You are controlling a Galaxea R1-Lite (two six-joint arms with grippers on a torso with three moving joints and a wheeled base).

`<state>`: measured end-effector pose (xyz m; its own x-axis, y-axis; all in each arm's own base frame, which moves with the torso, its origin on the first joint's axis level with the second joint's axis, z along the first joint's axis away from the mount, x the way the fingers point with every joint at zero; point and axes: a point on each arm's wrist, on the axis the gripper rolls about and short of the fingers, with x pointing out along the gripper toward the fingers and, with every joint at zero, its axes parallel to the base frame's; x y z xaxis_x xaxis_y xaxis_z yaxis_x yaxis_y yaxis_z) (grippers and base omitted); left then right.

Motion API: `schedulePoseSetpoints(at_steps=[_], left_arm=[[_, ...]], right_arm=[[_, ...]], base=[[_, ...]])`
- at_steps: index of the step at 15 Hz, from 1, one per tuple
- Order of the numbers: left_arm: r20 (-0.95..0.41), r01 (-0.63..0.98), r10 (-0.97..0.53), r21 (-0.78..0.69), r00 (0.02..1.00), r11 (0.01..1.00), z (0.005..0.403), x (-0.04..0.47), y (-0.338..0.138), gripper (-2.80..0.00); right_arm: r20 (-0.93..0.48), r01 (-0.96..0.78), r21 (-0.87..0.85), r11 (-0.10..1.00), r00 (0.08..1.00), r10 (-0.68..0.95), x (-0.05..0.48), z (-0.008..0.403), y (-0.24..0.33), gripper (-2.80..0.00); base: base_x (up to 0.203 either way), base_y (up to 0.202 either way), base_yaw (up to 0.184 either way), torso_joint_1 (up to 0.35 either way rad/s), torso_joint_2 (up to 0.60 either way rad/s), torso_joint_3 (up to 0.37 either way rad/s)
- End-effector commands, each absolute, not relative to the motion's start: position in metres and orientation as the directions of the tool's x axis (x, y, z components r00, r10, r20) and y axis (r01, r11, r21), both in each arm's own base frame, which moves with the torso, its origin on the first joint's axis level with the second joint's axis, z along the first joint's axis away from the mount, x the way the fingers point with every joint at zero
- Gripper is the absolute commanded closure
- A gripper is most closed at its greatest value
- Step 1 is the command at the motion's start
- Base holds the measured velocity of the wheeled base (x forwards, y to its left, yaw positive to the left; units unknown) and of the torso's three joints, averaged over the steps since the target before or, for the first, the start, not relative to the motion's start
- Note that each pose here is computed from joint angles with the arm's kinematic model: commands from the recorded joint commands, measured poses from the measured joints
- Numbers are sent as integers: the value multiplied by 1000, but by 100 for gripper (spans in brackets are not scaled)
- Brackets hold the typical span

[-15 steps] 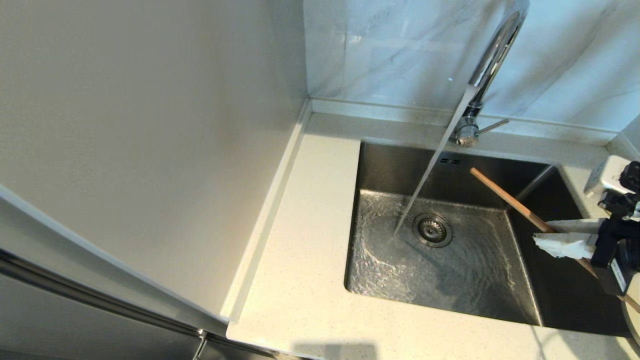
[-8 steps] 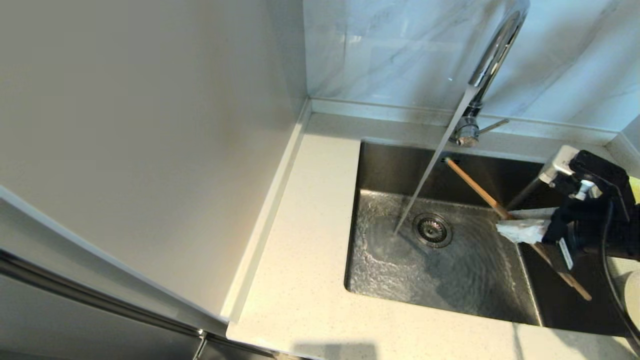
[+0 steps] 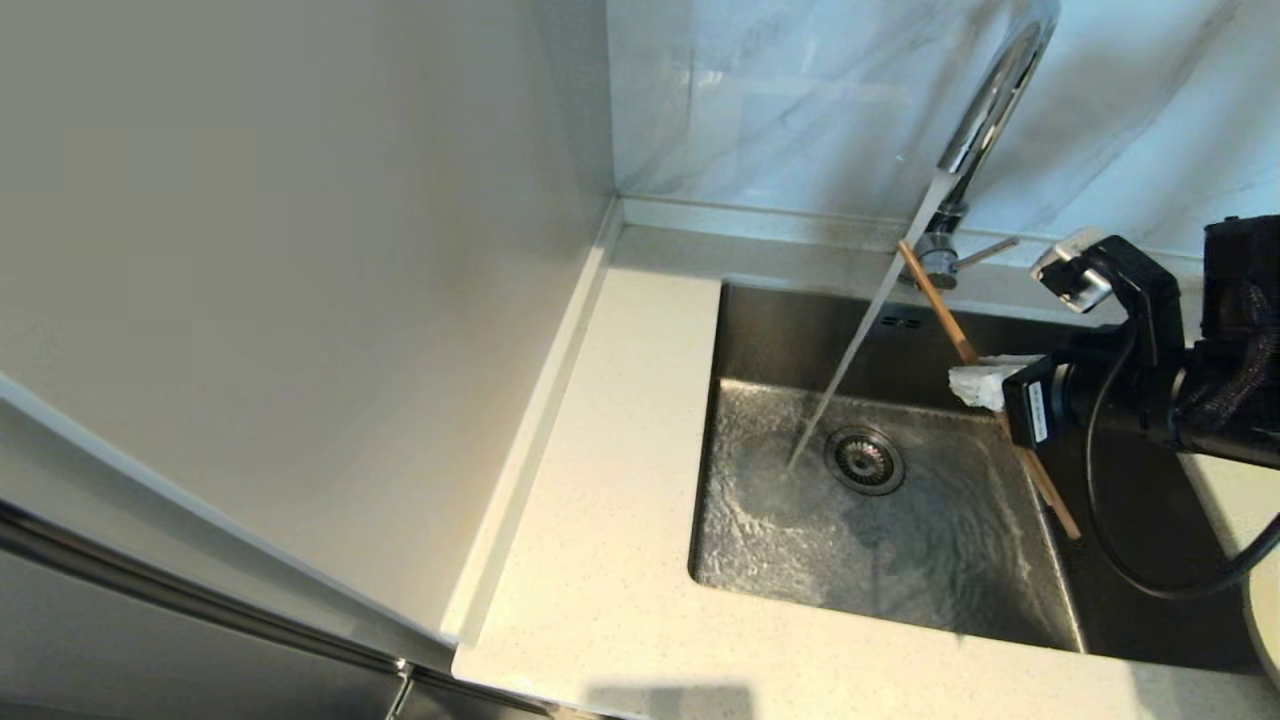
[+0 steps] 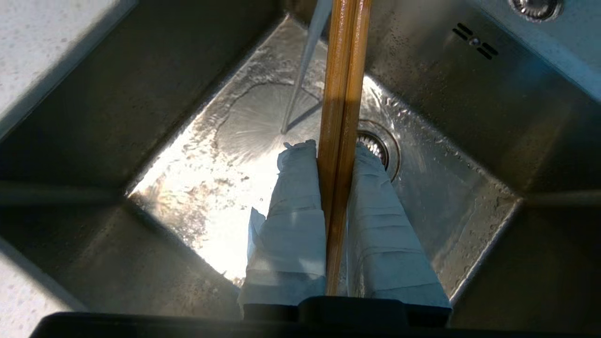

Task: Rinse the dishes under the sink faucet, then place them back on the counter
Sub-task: Rinse the chopsticks

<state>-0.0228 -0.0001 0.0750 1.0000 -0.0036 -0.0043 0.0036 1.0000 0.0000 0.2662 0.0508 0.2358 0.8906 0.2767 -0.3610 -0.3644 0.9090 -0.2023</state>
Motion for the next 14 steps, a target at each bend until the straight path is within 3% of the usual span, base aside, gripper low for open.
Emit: schedulePoseSetpoints(at_steps=[1, 14], left_arm=[[-5, 4, -4, 0, 1000, 1000, 75, -23, 0, 0], [-5, 3, -3, 0, 1000, 1000, 75, -23, 0, 0]], right_arm=[[-372, -367, -201, 908, 886, 276, 274, 233, 52, 0], [-374, -304, -200, 931, 902, 215, 285, 232, 46, 0]], base=[[0, 0, 0, 0, 0, 0], [0, 0, 0, 0, 0, 0]])
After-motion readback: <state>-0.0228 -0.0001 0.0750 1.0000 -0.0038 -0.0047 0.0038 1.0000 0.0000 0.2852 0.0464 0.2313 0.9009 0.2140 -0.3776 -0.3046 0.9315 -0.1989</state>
